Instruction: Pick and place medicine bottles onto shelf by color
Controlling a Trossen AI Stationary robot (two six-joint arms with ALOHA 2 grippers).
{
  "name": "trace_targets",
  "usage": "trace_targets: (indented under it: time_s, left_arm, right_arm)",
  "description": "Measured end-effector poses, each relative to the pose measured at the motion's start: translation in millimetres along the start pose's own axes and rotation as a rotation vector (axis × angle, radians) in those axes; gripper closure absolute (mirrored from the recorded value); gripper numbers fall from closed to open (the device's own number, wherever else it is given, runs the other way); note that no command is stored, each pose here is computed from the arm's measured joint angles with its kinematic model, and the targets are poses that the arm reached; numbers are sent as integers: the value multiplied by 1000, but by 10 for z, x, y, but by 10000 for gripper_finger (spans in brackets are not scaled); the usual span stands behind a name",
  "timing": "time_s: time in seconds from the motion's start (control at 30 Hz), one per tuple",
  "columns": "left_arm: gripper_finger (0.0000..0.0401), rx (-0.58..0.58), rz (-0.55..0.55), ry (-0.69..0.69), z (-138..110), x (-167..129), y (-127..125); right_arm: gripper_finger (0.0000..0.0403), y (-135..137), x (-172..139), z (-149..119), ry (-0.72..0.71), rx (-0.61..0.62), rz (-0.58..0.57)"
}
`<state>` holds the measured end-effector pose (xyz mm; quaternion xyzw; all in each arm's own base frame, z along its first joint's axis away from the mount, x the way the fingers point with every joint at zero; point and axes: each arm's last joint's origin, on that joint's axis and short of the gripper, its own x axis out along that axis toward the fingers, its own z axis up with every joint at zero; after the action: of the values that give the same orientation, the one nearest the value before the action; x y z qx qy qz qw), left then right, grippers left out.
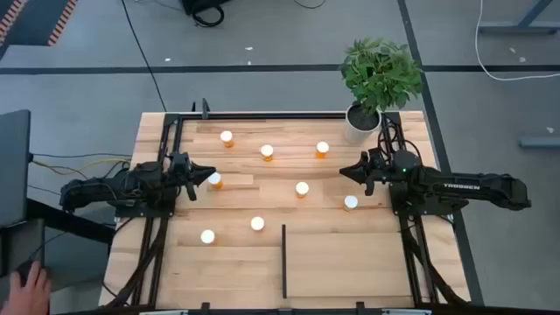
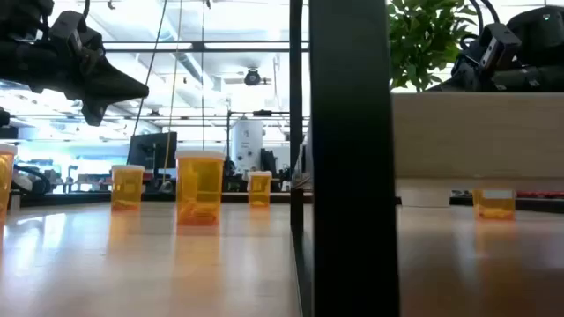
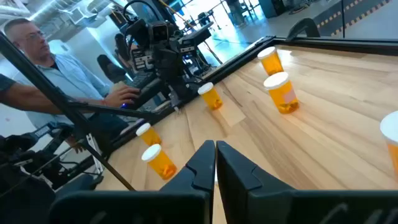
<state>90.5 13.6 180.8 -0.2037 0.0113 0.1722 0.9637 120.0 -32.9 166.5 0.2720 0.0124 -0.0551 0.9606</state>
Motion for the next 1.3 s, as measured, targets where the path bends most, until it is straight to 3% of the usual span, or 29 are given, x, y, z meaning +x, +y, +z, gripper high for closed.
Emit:
trace_targets:
  time_s: [1.3]
  left_arm:
    - [369, 1, 0, 0, 0, 0, 0]
  right_arm:
    - [382, 0, 0, 0, 0, 0, 0]
